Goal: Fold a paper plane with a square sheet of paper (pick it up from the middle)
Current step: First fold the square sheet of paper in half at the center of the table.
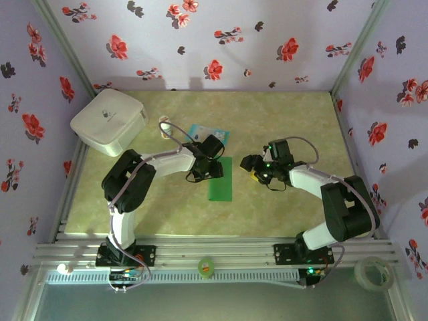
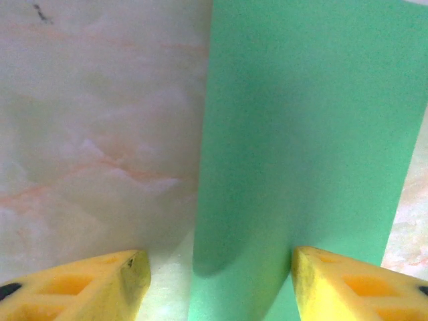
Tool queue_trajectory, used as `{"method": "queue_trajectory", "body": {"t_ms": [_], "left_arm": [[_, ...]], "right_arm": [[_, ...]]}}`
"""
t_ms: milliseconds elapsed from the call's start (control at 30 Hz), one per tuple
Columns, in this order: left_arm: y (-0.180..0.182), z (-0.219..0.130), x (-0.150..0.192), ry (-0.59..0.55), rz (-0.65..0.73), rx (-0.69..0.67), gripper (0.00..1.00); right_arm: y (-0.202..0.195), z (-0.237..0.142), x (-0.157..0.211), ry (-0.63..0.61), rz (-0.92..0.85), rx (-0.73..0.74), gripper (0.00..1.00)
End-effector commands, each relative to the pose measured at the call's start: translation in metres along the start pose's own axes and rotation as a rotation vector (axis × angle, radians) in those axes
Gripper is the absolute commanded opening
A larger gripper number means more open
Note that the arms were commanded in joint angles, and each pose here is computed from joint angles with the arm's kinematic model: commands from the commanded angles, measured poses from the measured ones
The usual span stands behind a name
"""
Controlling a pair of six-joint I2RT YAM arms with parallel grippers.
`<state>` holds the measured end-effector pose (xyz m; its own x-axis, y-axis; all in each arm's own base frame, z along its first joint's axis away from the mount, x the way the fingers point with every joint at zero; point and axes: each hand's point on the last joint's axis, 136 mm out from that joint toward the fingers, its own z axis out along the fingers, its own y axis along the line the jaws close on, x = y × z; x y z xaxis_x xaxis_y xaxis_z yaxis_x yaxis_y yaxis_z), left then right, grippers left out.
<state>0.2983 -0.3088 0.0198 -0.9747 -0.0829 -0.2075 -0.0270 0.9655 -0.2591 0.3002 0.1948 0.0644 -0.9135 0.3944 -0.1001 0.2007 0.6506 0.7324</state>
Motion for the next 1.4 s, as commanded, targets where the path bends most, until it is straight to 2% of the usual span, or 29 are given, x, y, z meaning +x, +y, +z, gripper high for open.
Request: {"method": "queue_trajectory", "body": {"t_ms": [0, 633, 900, 967, 1167, 1267, 1367], "left_arm": [[0.024, 0.042, 0.015, 0.024, -0.007, -0.074, 0.58], [0.025, 0.047, 0.017, 0.055, 0.056, -0.097, 0.65], [0.028, 0.050, 0.020, 0.062, 0.050, -0.104, 0.65], [0.028, 0.050, 0.019, 0.059, 0.045, -0.102, 0.65], [0.027, 0.051, 0.020, 0.057, 0.031, -0.096, 0.65], [0.027, 0.051, 0.020, 0.059, 0.031, -0.094, 0.65], [0.028, 0.052, 0.021, 0.059, 0.031, -0.097, 0.65]], "right_arm": [[0.004, 0.001, -0.003, -0.001, -0.025, 0.012, 0.65], [0.003, 0.001, -0.001, 0.007, -0.031, 0.020, 0.71], [0.004, 0.002, 0.001, 0.023, -0.033, 0.012, 0.68], [0.006, 0.004, 0.003, 0.033, -0.038, 0.000, 0.58], [0.010, 0.014, 0.011, 0.078, -0.057, -0.007, 0.20], [0.011, 0.021, 0.015, 0.099, -0.063, 0.002, 0.08], [0.015, 0.028, 0.020, 0.127, -0.072, 0.000, 0.00]]}}
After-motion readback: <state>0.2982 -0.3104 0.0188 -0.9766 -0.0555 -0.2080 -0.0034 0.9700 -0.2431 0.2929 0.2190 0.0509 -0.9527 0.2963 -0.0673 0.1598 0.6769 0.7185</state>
